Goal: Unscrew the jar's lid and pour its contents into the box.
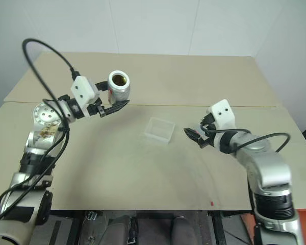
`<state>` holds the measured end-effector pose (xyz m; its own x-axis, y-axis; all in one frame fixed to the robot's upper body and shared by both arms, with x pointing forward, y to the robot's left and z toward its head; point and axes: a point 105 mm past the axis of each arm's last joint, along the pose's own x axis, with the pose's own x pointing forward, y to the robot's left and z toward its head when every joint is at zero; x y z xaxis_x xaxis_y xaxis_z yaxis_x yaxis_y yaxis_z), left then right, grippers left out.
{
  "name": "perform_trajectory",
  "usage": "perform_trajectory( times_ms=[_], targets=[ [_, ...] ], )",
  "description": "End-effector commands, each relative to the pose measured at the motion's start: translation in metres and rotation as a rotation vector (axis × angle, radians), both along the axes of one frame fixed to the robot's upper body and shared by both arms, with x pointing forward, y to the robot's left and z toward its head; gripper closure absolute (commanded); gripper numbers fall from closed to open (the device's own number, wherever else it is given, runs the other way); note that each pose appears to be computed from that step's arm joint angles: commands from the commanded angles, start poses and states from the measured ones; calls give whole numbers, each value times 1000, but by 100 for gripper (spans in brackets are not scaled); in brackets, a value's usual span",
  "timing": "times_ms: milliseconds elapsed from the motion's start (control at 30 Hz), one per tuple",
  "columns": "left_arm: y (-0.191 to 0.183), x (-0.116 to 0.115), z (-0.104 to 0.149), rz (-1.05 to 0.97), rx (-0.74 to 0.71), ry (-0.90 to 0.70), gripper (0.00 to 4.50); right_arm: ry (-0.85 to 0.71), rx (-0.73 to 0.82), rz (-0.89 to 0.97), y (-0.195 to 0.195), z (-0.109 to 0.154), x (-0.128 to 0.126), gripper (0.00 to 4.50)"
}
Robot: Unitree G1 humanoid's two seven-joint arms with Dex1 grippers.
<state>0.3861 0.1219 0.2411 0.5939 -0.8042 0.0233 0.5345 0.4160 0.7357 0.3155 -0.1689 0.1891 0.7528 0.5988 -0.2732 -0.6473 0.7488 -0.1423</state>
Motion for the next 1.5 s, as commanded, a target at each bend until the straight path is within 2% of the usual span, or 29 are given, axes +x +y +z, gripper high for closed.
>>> perform_trajectory(
  times_ms=[33,133,267,333,467,633,833,1000,1067,1200,1267,1367,1433,1500],
  targets=[
    [-22,8,13,-41,272,-298,172,-34,31,226,5,38,-27,4],
    [-40,18,17,-57,486,-500,172,-10,11,304,2,46,-33,4],
    [-64,28,6,-129,823,-769,172,18,-80,326,-3,43,-31,4],
    [-70,30,4,-159,893,-870,172,29,-90,325,-5,41,-29,4],
    [-87,40,1,-235,1129,-1164,172,22,-75,338,-3,49,-25,4],
    [-110,40,1,-327,1232,-1356,172,15,-69,340,0,55,-23,4],
    [-117,35,-12,-376,1201,-1360,172,11,-61,325,3,54,-23,4],
    [-123,31,-5,-349,1113,-1356,172,18,-59,319,3,48,-22,4],
    [-123,29,-6,-336,1052,-1288,172,16,-63,322,5,46,-22,4],
    [-111,24,-13,-267,836,-975,172,14,-56,323,6,46,-23,4],
    [-97,27,-13,-185,686,-770,172,14,-51,317,5,46,-23,4],
    [-70,33,-10,-88,559,-602,172,16,-40,314,5,46,-23,4],
    [-54,41,-4,0,356,-388,172,15,-32,315,5,46,-23,4],
    [-40,41,-1,12,86,-137,172,16,-18,313,5,46,-23,4]
  ],
)
